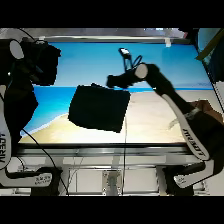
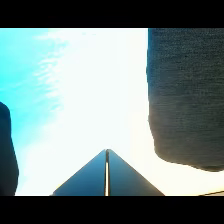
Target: Fold the clothes and pants, and hang the long-sleeved shirts on hangers.
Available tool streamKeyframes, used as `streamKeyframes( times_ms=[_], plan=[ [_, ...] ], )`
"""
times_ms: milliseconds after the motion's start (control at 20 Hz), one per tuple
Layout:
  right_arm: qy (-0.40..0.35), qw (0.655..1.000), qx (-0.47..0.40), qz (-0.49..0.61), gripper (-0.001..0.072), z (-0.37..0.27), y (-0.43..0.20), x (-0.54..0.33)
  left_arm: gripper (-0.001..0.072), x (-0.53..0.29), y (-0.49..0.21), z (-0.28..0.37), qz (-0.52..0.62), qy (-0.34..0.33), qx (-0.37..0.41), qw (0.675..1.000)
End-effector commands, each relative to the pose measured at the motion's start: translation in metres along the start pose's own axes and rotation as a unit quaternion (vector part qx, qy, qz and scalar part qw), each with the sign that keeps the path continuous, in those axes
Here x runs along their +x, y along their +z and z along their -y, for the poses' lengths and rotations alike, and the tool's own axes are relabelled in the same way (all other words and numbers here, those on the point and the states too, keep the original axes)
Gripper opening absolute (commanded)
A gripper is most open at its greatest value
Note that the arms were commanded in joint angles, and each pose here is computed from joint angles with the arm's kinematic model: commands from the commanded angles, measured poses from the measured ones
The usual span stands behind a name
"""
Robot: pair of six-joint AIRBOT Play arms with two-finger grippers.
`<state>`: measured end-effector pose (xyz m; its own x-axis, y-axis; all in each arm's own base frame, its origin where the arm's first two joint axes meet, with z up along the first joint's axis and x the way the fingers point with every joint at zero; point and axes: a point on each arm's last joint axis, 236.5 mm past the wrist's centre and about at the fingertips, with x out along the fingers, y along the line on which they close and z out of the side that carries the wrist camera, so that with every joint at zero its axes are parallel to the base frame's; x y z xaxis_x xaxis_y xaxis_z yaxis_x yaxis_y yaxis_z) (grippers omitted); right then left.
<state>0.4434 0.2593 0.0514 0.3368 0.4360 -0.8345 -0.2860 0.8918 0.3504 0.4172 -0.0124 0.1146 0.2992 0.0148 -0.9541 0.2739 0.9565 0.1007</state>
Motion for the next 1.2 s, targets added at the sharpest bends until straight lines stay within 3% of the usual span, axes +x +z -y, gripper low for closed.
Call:
streamKeyframes(
  times_ms=[0,100,200,300,350,450,500,550,600,650,900,1150],
  plan=[
    [-0.126,0.988,0.038,-0.085,0.0542,0.100,-0.076,-0.036,0.0024,0.000,0.002,0.008,0.005,-0.019,-0.005,1.000],
    [-0.120,0.986,0.107,-0.041,0.0542,0.114,-0.107,-0.009,0.0024,-0.001,0.004,0.017,0.010,-0.038,-0.011,0.999],
    [-0.079,0.960,0.268,0.014,0.0540,0.120,-0.122,0.024,0.0023,-0.002,0.007,0.029,0.015,-0.062,-0.012,0.998],
    [0.006,0.913,0.406,0.033,0.0501,0.117,-0.125,0.045,0.0023,-0.003,0.010,0.037,0.020,-0.079,-0.012,0.997],
    [0.066,0.903,0.423,0.025,0.0477,0.108,-0.123,0.050,0.0023,-0.004,0.010,0.039,0.021,-0.083,-0.012,0.996],
    [0.211,0.894,0.395,0.024,0.0477,0.079,-0.101,0.041,0.0024,-0.004,0.010,0.038,0.021,-0.083,-0.012,0.996],
    [0.249,0.884,0.395,0.036,0.0487,0.076,-0.092,0.036,0.0024,-0.004,0.010,0.038,0.021,-0.083,-0.012,0.996],
    [0.251,0.880,0.401,0.039,0.0532,0.081,-0.091,0.041,0.0024,-0.004,0.010,0.039,0.021,-0.083,-0.012,0.996],
    [0.243,0.882,0.403,0.033,0.0643,0.084,-0.096,0.047,0.0024,-0.004,0.010,0.039,0.021,-0.083,-0.012,0.996],
    [0.240,0.883,0.402,0.020,0.0696,0.082,-0.103,0.054,0.0024,-0.004,0.010,0.039,0.021,-0.083,-0.012,0.996],
    [0.248,0.882,0.400,-0.037,0.0696,0.051,-0.128,0.088,0.0024,-0.004,0.010,0.039,0.021,-0.083,-0.012,0.996],
    [0.269,0.899,0.344,-0.041,0.0696,0.012,-0.107,0.103,0.0024,-0.004,0.010,0.039,0.021,-0.083,-0.012,0.996]
  ],
)
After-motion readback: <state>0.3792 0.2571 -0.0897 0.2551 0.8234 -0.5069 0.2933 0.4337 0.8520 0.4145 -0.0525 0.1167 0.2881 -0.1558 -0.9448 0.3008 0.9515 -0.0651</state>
